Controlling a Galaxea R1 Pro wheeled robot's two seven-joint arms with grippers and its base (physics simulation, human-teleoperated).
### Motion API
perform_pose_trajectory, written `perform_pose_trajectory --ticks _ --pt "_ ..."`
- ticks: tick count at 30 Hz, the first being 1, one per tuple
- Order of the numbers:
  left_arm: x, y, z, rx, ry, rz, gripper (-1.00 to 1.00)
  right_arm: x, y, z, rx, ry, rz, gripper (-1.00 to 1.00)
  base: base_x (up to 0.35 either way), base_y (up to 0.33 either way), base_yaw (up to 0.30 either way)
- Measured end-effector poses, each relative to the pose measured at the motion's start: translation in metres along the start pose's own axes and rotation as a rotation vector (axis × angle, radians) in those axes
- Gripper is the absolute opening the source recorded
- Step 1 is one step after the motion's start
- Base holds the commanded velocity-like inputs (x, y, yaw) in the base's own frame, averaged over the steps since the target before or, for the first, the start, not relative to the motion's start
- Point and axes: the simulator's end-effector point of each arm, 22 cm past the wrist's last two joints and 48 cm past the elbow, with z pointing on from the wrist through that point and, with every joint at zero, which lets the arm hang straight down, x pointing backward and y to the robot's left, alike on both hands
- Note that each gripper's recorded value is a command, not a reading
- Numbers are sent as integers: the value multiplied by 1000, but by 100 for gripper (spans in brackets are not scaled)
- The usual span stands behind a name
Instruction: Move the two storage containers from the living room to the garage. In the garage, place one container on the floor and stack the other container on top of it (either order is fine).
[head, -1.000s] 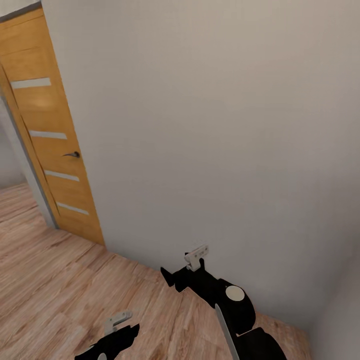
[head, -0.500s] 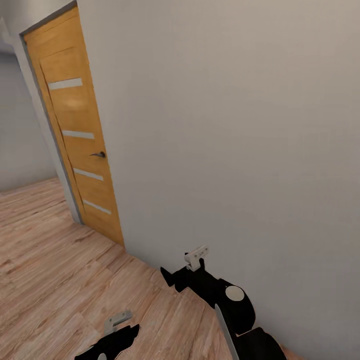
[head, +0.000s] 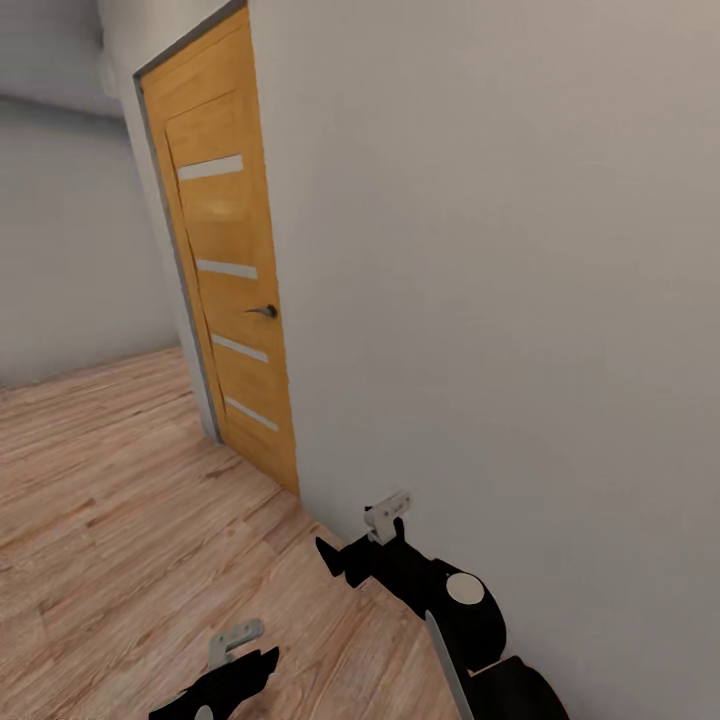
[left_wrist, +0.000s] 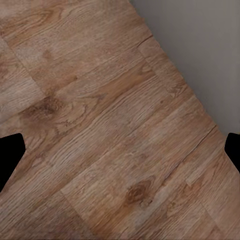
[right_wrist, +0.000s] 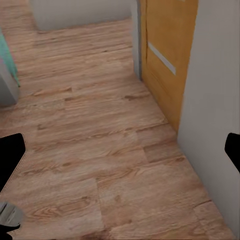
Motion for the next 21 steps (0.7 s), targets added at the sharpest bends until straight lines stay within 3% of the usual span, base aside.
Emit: perform_pose_trajectory --ticks 21 --pt "-1 0 0 1 -3 0 100 0 -1 0 11 -1 -3 100 305 129 291"
